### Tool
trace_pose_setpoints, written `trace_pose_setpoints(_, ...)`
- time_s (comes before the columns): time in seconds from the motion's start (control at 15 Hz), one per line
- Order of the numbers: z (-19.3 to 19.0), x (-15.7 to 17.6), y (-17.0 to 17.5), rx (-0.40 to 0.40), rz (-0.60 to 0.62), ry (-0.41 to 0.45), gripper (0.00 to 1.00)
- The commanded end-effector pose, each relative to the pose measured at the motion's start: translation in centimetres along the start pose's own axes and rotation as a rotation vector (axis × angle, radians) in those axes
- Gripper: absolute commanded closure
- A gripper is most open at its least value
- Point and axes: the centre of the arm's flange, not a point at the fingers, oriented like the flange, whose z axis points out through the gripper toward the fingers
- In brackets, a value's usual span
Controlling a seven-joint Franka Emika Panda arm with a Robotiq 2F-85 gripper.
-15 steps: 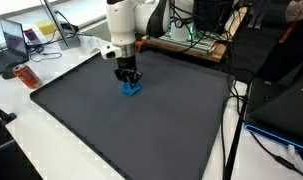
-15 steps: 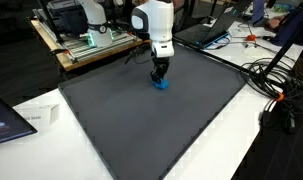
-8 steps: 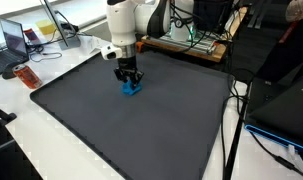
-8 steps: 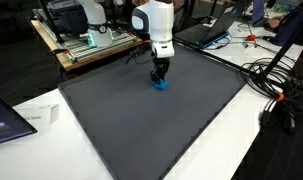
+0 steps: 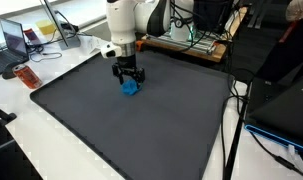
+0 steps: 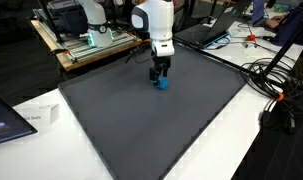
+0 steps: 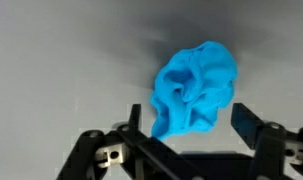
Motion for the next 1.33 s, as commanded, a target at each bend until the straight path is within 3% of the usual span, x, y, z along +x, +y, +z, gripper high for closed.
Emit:
trace_pose_setpoints(0.0,-2.6,-1.3,-0.3,-0.027,0.034,0.001,0.0)
trace_pose_setpoints(0.4,-6.7,-2.0,-2.5,-0.104,0.142,0.035,0.0)
trace_pose_setpoints(0.67,-8.9,-1.9,-5.0,-0.219,0.207,0.037,0.0)
trace_pose_setpoints(1.0,-10.5,-1.3,-7.7,-0.333,0.317,0.022,0.0)
trace_pose_setpoints(1.27,-11.1,-0.5,-9.6,-0.369,0.391,0.024,0.0)
